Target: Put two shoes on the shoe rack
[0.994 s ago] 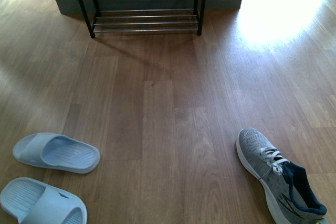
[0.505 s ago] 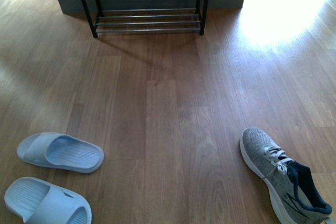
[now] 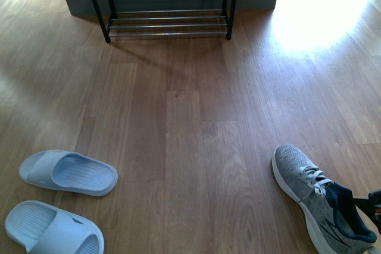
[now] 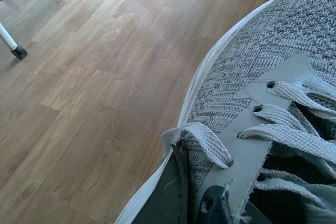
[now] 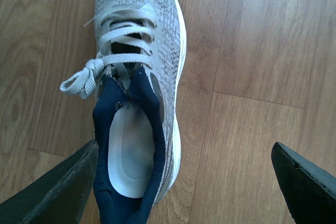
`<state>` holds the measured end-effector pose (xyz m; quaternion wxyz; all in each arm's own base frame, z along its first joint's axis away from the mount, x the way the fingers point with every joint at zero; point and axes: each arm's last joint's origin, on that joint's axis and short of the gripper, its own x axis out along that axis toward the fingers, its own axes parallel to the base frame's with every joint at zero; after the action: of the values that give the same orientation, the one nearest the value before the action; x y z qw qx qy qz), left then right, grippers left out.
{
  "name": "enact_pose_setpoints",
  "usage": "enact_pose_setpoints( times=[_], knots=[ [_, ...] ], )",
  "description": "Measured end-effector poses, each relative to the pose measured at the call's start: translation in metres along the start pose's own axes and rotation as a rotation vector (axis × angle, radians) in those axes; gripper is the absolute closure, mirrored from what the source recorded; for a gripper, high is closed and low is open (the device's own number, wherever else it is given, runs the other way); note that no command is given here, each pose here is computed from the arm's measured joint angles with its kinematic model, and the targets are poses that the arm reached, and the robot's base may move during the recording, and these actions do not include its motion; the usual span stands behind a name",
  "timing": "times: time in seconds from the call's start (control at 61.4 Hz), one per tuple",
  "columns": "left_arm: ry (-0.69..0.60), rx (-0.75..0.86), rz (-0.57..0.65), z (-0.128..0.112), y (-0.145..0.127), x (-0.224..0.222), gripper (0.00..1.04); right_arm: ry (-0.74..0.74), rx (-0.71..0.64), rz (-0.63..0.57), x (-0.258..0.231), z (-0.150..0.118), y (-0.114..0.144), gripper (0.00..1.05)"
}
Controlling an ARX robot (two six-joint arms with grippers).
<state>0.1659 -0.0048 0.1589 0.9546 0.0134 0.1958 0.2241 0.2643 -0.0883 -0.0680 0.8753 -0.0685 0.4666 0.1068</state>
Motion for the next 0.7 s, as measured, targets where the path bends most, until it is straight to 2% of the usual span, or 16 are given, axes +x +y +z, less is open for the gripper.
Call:
enact_pose_setpoints(
  times=[0.701],
  knots=[
    [0.0, 0.0, 0.0, 0.0, 0.0, 0.0, 1.03, 0.03, -0.037, 0.033, 0.058, 0.003, 0.0, 0.09]
  ],
)
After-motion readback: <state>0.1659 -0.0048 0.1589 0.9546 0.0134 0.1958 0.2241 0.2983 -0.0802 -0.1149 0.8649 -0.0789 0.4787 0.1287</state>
